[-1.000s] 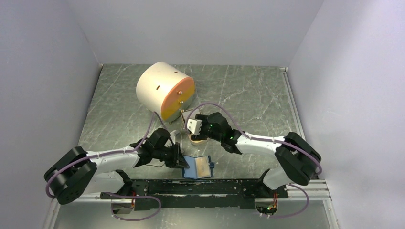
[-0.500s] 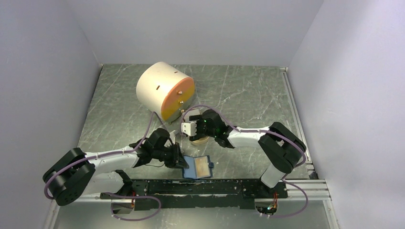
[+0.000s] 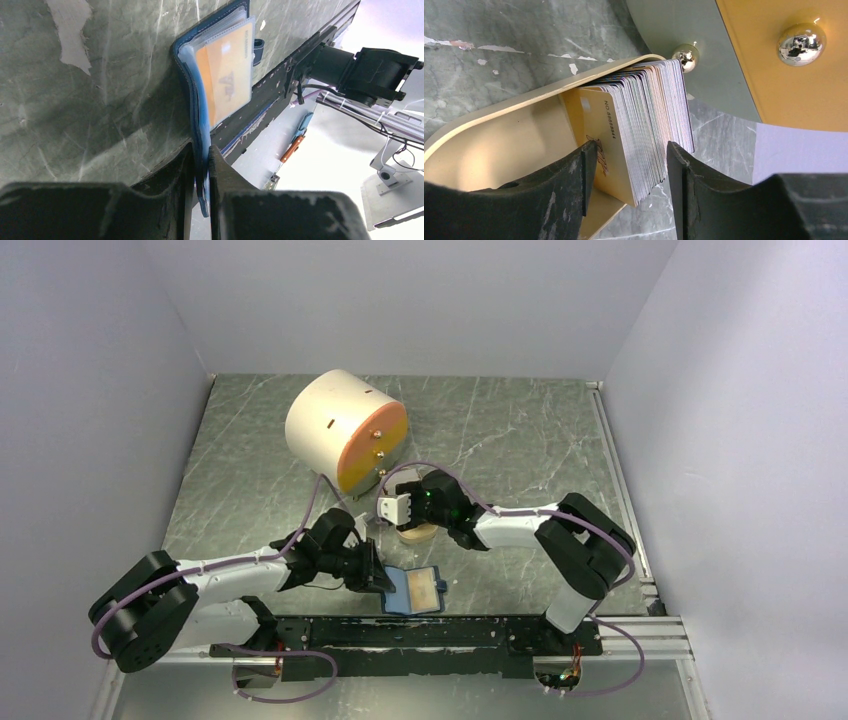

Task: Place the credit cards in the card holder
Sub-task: Pick up the credit card from the storage box.

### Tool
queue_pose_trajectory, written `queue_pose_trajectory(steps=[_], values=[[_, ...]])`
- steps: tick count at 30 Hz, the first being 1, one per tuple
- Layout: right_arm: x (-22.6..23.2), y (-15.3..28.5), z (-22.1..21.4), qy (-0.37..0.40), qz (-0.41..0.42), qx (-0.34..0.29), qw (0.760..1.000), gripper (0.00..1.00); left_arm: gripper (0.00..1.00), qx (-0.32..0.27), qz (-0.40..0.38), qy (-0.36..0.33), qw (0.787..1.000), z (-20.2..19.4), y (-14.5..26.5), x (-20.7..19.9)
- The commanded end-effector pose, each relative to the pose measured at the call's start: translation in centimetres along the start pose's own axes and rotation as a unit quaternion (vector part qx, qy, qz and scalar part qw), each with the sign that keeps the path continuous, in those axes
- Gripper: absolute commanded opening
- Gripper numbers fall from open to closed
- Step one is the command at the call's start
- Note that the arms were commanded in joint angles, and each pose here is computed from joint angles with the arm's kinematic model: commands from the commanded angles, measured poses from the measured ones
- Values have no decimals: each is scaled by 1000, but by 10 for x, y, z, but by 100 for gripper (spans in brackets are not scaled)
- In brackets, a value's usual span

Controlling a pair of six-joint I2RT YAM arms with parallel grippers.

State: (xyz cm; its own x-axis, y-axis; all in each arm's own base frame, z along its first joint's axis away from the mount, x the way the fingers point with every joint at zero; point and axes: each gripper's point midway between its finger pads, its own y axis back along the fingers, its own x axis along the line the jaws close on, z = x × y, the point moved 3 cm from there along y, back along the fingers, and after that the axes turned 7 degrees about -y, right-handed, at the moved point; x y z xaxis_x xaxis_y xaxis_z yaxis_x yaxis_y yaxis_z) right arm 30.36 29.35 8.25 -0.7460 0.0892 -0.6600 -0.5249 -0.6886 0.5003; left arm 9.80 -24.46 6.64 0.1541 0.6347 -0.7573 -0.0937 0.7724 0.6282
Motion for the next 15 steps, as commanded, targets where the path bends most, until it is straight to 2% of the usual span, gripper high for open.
queue_pose_trajectory(steps=[1, 15], values=[[-24, 8, 11, 2, -46, -16, 999, 55, 18, -9, -5, -6, 1000, 2, 1, 0], [-25, 15, 15, -3, -41, -25, 999, 44, 19, -11, -7, -4, 1000, 2, 2, 0]])
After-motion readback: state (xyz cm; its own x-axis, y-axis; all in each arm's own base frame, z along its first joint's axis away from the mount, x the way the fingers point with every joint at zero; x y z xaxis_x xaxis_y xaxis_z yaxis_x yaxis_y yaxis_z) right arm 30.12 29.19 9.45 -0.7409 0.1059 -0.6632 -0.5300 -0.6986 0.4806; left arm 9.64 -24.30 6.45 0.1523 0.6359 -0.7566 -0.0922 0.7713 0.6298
